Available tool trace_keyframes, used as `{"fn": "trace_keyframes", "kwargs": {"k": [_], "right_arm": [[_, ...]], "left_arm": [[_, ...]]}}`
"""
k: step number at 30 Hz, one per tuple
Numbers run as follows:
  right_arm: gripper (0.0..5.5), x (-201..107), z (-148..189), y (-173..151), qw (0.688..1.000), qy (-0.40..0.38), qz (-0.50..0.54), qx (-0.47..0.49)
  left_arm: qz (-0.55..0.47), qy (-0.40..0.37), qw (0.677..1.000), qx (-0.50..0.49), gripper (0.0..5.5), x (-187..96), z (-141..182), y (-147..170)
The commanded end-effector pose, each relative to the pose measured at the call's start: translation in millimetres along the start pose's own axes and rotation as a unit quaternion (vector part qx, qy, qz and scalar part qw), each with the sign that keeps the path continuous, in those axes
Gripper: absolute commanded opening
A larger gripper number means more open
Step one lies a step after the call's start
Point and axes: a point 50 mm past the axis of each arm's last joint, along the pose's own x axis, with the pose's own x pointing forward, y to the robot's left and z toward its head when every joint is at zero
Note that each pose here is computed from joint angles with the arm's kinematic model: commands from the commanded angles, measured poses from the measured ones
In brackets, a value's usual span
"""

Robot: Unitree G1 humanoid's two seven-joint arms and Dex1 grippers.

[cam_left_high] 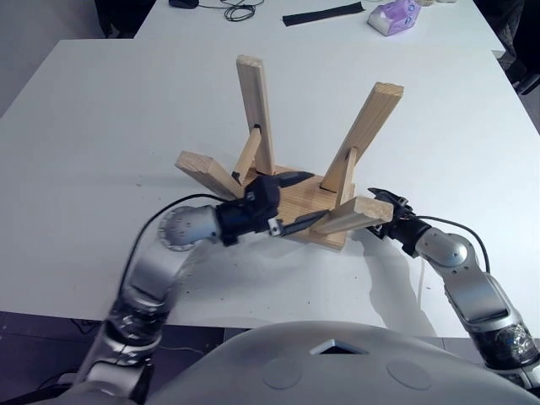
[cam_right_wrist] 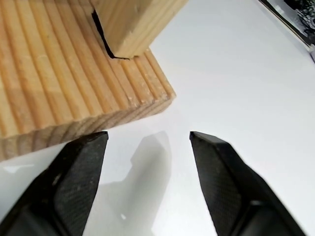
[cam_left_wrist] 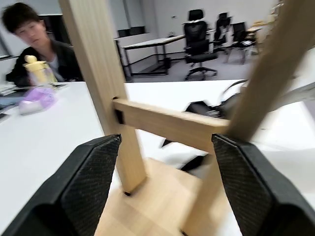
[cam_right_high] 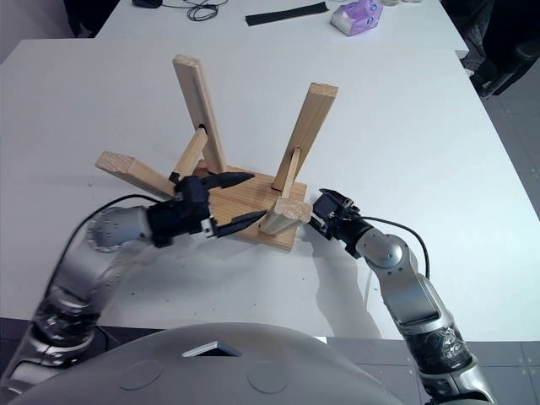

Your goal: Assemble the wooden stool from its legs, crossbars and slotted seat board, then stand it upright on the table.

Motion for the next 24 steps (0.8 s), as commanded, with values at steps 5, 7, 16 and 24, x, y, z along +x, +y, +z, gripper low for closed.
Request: {"fn": "trace_keyframes", "kwargs": {"k": [5, 7, 16, 24], "right_arm": [[3.1, -24.2, -16.4, 9.6, 0.999, 0.042, -0.009, 0.019], [3.1, -30.8, -17.1, 9.8, 0.999, 0.047, -0.002, 0.019], [3.1, -43.3, -2.2, 30.2, 0.993, 0.025, 0.11, 0.022], [3.1, -56.5, 2.3, 38.9, 0.983, 0.023, 0.184, 0.017]], "left_arm": [[-0.04, 0.064, 0.991, -0.112, 3.43, -57.7, 1.5, -13.4], [-0.06, 0.114, 0.984, -0.122, 3.43, -76.5, -8.6, -18.2], [0.122, 0.236, 0.962, -0.061, 3.43, -135.1, -60.9, 41.5], [0.159, 0.242, 0.957, 0.004, 3.43, -156.0, -53.0, 71.0]]}}
